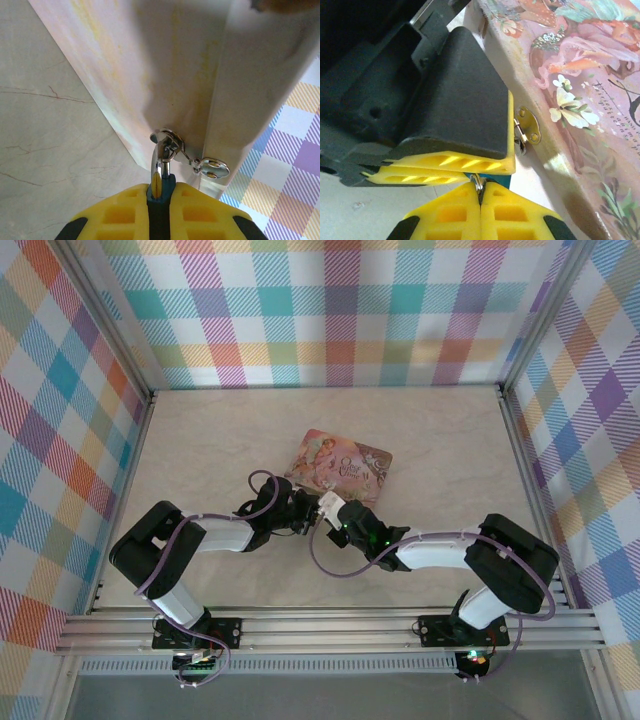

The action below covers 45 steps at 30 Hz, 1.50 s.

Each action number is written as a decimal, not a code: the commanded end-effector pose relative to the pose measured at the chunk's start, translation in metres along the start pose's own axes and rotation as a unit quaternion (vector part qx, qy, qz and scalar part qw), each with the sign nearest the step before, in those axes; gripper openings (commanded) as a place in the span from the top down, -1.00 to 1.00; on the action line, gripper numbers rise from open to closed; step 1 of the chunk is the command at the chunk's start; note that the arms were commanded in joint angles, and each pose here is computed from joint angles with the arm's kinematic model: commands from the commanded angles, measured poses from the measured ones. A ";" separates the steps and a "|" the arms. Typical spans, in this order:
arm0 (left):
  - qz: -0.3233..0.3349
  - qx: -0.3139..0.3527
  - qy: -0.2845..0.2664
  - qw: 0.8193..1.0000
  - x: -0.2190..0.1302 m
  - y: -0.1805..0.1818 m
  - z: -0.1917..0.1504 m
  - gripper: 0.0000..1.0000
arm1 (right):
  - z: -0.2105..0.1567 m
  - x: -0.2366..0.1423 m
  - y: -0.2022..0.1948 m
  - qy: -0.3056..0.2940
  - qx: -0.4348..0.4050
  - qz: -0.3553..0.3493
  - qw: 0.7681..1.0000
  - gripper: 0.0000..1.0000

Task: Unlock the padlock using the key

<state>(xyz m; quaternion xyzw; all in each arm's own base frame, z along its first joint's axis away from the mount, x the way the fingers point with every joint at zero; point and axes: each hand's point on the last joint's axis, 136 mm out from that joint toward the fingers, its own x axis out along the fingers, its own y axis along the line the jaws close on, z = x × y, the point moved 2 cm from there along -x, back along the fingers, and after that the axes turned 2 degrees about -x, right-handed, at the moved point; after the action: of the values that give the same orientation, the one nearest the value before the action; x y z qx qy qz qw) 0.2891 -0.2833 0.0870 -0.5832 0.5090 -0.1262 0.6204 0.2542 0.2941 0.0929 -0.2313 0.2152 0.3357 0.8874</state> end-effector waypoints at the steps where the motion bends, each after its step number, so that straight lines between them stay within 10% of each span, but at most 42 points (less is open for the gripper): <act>1: 0.006 0.000 0.021 1.000 0.003 0.000 -0.012 1.00 | 0.005 0.000 0.000 -0.024 0.103 0.015 0.994 1.00; 26: 0.009 -0.001 0.019 1.000 0.004 0.002 -0.011 1.00 | -0.026 -0.001 -0.024 0.010 0.295 0.066 0.953 1.00; 45: 0.038 0.047 -0.016 0.998 -0.016 -0.001 0.000 0.10 | -0.034 -0.006 -0.024 0.023 0.316 0.080 0.945 1.00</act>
<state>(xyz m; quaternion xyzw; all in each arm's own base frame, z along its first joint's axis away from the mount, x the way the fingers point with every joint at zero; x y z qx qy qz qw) 0.2807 -0.2783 0.0865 -0.5484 0.5205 -0.1204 0.6433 0.2575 0.2672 0.0759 0.0503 0.3404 0.3340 0.8775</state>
